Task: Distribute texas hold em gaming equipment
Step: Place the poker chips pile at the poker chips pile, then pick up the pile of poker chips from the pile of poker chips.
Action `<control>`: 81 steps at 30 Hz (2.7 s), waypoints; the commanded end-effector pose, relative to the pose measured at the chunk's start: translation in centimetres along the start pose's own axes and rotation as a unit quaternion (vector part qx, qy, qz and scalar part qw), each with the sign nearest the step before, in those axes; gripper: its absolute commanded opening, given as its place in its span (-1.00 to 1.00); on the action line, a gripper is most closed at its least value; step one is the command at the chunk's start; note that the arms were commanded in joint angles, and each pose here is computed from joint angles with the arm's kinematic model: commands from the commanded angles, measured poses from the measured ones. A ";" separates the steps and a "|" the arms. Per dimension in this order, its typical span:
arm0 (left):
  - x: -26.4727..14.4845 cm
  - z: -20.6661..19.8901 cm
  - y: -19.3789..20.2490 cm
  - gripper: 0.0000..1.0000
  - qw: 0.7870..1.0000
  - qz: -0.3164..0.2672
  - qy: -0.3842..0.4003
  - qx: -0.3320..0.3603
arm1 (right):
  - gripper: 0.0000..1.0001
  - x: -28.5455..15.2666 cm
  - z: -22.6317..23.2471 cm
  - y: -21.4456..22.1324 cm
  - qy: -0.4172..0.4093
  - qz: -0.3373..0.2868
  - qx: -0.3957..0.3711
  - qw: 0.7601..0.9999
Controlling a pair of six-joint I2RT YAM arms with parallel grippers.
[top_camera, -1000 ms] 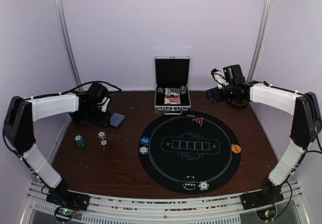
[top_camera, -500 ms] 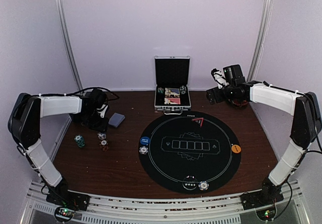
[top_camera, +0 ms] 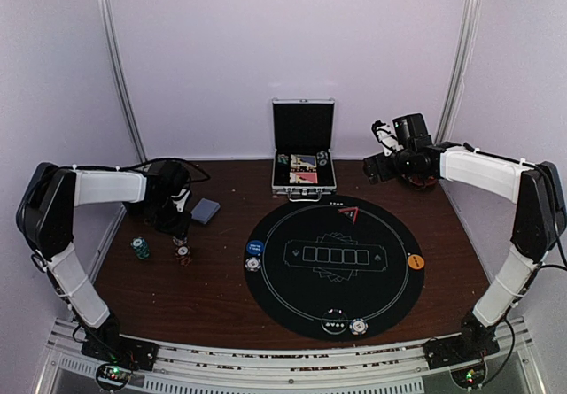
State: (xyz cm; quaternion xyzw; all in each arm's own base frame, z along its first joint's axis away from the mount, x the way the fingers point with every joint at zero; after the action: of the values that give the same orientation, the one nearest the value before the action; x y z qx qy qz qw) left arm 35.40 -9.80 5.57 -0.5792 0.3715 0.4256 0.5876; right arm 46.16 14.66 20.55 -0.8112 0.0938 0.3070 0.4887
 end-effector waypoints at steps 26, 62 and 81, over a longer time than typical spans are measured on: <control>0.8 0.3 -0.8 -0.48 1.000 -0.006 0.007 -0.002 | 1.00 -0.3 -0.3 -0.2 -0.002 -0.004 0.001 1.000; 0.1 0.4 -1.2 -0.15 1.000 -0.017 0.006 -0.006 | 1.00 -0.4 -0.1 -0.3 -0.005 -0.006 -0.001 1.000; -1.9 0.4 -2.4 -0.40 0.999 -0.048 0.019 -0.017 | 1.00 -0.3 -0.1 -0.2 -0.005 -0.004 0.000 1.000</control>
State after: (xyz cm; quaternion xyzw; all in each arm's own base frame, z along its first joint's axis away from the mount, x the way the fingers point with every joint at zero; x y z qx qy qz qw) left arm 35.84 -9.36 5.97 -0.5854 0.3692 0.4191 0.5876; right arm 46.08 14.91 20.50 -0.8090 0.0881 0.3127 0.4898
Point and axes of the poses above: each gripper's point midway between its finger pads, its own x axis out along the fingers, its own z axis along the line the jaws close on, y = z × x, the point moved 1 cm from there along -x, back along the fingers, and after that the axes turned 14 degrees about -x, right-handed, at the moved point
